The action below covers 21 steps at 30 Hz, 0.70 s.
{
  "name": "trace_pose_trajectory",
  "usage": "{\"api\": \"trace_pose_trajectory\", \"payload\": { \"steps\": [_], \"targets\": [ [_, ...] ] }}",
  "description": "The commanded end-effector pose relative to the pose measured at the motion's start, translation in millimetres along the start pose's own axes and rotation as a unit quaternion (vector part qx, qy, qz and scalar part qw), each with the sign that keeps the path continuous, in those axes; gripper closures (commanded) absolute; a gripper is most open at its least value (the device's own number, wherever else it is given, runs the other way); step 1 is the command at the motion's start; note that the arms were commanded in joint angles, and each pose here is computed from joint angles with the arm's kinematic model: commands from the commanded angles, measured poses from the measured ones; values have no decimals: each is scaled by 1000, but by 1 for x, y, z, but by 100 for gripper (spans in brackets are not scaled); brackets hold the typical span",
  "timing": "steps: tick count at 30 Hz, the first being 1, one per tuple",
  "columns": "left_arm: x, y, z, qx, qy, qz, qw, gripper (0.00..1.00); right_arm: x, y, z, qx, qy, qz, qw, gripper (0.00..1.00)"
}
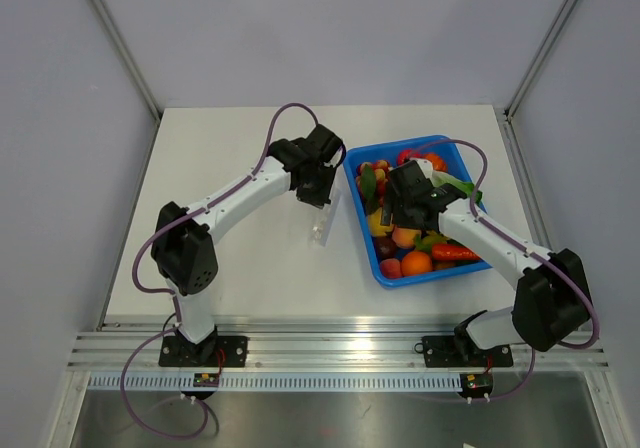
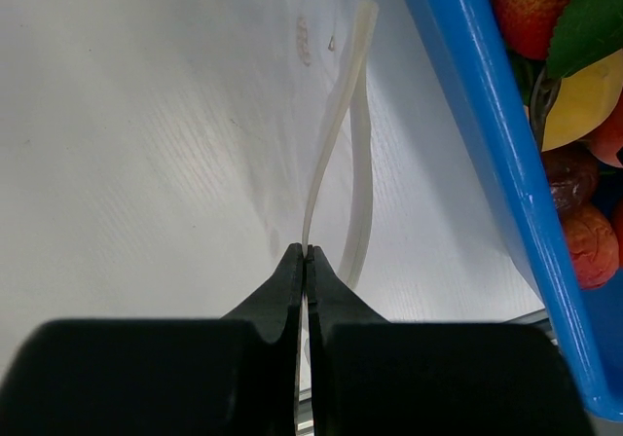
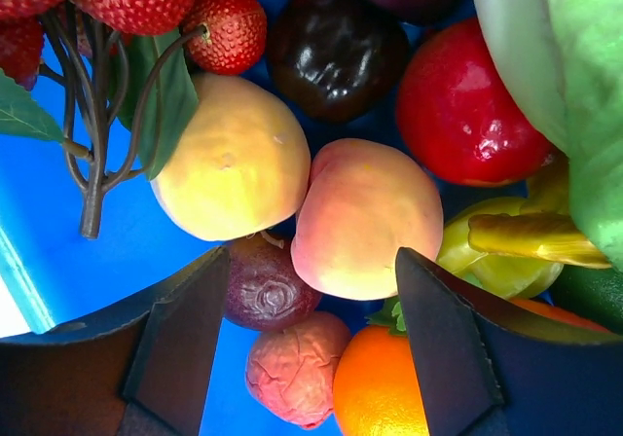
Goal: Place the food in the zip-top bag and seal the zipper
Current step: Open the zipper of the food storage bag at the center of the board.
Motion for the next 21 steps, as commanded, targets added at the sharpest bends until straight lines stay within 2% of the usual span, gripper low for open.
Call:
{"api": "trace_pose_trajectory", "payload": {
  "steps": [1, 2, 3, 6, 9, 13, 18, 21],
  "targets": [
    [19, -20, -4, 12, 2, -49, 999, 100, 10, -11, -1, -3, -1, -28, 1000, 23],
    [29, -31, -4, 24, 3, -69, 997, 100, 10, -10, -2, -11, -2, -26, 1000, 23],
    [28, -33, 4, 66, 9, -64, 996, 100, 10, -10, -2, -12, -4, -24, 1000, 23],
    [36, -49, 14, 122, 18, -81, 989, 100, 9, -6, -2, -14, -6, -21, 1000, 22],
    [36, -50, 8, 133, 38, -82, 987, 100, 11, -9, 1, 0, 5, -30, 1000, 21],
    [21, -25, -12, 92, 55, -50, 993, 100, 16, -19, 11, 55, 29, -44, 997, 22],
    [13, -4, -25, 36, 45, -35, 998, 100, 22, -48, 44, 200, 73, -71, 975, 24],
    [13, -5, -29, 18, 42, -40, 998, 100, 20, -53, 61, 218, 86, -79, 969, 32]
  ]
}}
Point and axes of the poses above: each gripper's point midway between its finger pads, its own y axis out along the fingers, its own z axis along the line the jaws close on, x = y × z, the point moved 7 cm from there along -y, back along the fingers, and after that the axes turned 1 degree about y, right-handed, at the moved point
